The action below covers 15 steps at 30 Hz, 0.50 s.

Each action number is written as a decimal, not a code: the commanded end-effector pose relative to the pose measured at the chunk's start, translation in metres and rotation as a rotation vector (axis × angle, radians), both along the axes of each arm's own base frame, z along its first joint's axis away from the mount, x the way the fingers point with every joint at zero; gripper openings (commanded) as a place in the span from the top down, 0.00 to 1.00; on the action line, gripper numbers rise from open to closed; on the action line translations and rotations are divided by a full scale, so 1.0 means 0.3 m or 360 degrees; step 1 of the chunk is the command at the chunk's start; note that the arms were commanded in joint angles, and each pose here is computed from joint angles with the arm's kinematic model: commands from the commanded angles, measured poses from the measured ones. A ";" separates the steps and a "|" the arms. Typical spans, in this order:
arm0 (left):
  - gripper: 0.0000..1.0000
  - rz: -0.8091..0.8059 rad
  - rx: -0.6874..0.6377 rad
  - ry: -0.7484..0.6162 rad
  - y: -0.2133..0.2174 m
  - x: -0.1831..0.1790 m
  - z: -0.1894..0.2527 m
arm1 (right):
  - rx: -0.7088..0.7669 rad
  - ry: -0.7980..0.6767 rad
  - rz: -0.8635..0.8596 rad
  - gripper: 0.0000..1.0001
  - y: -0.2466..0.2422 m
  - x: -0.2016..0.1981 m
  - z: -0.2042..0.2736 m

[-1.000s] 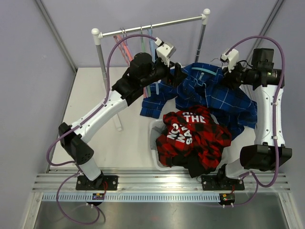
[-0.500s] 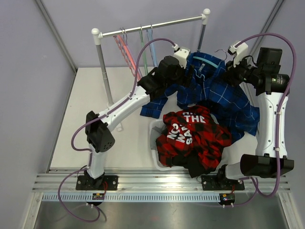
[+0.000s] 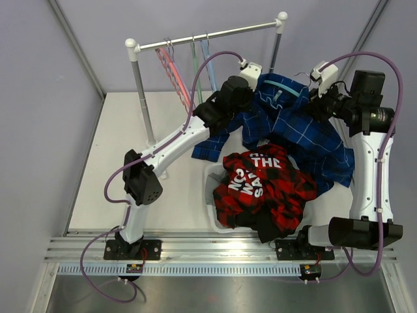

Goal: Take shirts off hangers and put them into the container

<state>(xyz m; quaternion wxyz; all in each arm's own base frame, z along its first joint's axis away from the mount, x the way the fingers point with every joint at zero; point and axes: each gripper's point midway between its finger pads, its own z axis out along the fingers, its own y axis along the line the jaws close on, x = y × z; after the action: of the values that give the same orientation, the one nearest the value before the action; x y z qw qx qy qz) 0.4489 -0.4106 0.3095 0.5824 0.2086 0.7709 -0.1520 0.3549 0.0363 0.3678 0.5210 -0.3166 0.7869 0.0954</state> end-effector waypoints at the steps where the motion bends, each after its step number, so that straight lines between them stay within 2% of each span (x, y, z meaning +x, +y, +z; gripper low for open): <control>1: 1.00 0.0109 -0.0027 -0.0282 0.081 0.018 0.226 | -0.0254 -0.0204 0.0042 1.00 -0.043 -0.012 0.033; 6: 1.00 0.0216 0.0152 -0.0286 0.176 0.067 0.190 | -0.0489 -0.0196 0.0026 1.00 -0.108 -0.020 -0.029; 11: 1.00 0.0269 0.0240 -0.0295 0.227 0.093 0.183 | -0.0493 -0.0248 0.0077 1.00 -0.097 -0.044 -0.015; 15: 1.00 0.0308 0.0338 -0.0237 0.257 0.121 0.137 | -0.0432 -0.0378 0.0137 1.00 -0.070 -0.086 0.066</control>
<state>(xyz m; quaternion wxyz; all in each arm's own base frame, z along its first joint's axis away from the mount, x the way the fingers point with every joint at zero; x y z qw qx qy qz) 0.4730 -0.3648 0.3066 0.5903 0.2401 0.7697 -0.0367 0.3424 0.0137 0.3409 0.4994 -0.4061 0.7653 0.0069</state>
